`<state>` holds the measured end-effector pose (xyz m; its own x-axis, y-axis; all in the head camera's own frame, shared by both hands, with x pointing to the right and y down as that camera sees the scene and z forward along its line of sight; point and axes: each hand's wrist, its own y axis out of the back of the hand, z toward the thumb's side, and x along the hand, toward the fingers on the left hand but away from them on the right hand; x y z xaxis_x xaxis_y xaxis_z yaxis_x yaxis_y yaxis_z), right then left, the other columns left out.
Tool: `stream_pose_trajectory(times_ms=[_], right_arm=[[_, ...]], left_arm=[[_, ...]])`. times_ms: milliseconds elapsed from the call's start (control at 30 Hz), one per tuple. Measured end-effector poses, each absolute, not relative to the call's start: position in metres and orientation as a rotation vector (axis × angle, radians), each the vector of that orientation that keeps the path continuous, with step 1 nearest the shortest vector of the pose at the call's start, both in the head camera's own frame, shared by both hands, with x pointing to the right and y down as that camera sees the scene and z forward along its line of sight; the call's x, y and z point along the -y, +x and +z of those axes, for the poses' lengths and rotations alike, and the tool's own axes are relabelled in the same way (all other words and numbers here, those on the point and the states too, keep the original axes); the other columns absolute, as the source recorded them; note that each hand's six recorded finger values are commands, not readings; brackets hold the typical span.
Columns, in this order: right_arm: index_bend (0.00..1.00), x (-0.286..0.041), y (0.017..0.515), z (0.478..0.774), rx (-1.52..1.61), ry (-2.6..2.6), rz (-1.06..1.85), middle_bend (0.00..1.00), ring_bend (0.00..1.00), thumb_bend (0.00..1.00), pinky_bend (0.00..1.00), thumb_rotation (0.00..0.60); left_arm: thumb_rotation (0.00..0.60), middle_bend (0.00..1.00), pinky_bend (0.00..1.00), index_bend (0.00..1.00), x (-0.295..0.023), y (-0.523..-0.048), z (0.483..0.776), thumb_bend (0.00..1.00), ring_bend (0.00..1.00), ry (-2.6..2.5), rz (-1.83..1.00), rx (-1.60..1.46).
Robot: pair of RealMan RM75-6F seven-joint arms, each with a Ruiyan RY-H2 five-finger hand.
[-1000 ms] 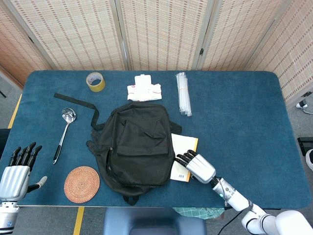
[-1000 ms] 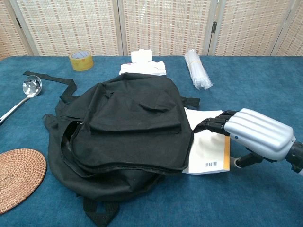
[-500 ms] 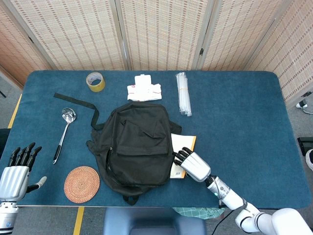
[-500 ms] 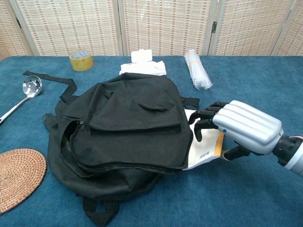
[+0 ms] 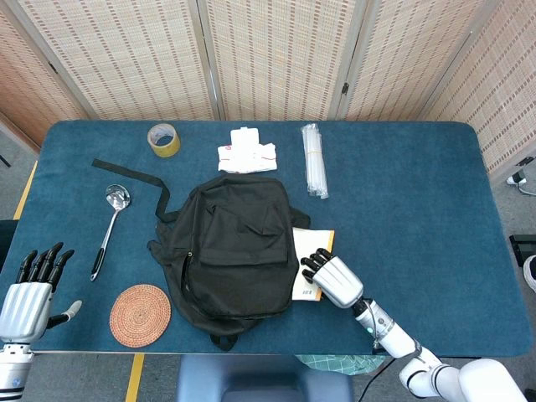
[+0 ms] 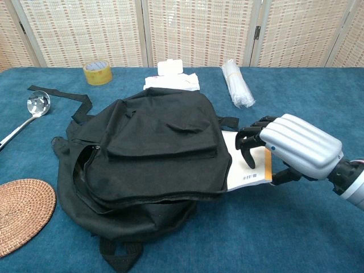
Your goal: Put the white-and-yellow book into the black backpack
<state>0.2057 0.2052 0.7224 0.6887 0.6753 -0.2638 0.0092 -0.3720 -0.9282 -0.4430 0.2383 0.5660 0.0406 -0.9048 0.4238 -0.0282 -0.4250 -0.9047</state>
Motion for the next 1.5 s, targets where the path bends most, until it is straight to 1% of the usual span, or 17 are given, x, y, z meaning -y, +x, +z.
stream_pose_trajectory(times_ms=[133,333,567,833,1067,1167,1267,1500], right_arm=[[0.79,-0.201,0.214,0.719,0.561,-1.804,0.778,0.48,0.47,0.39,0.41,0.6],[0.83,-0.189,0.236,0.701,0.643,-1.734,0.762,0.51,0.5,0.4,0.44,0.6],[0.84,-0.166,0.272,0.658,0.74,-1.599,0.717,0.52,0.53,0.39,0.45,0.6],[0.84,-0.141,0.292,0.601,0.794,-1.448,0.664,0.52,0.53,0.4,0.45,0.6],[0.84,-0.12,0.302,0.55,0.836,-1.319,0.647,0.52,0.52,0.4,0.45,0.6],[0.84,-0.115,0.306,0.536,0.848,-1.278,0.653,0.52,0.53,0.4,0.45,0.6],[0.84,-0.114,0.31,0.534,0.851,-1.263,0.671,0.52,0.52,0.4,0.45,0.6],[0.84,-0.117,0.313,0.54,0.837,-1.276,0.697,0.52,0.52,0.4,0.45,0.6]], left_arm=[[0.6,0.07,0.04,0.17,-0.227,-0.434,0.567,0.24,0.12,-1.6,-1.43,-0.949],[0.6,0.07,0.05,0.18,-0.206,-0.412,0.573,0.24,0.13,-1.673,-1.342,-0.865],[0.6,0.09,0.06,0.2,-0.183,-0.374,0.583,0.24,0.15,-1.766,-1.237,-0.731],[0.6,0.1,0.07,0.21,-0.166,-0.323,0.6,0.24,0.16,-1.852,-1.128,-0.556],[0.6,0.1,0.07,0.21,-0.171,-0.278,0.616,0.24,0.16,-1.921,-1.045,-0.399],[0.6,0.1,0.07,0.21,-0.179,-0.264,0.622,0.24,0.15,-1.95,-1.014,-0.319],[0.6,0.1,0.07,0.21,-0.188,-0.25,0.628,0.24,0.15,-1.981,-0.984,-0.258],[0.6,0.1,0.05,0.18,-0.207,-0.225,0.638,0.24,0.13,-2.048,-0.947,-0.15]])
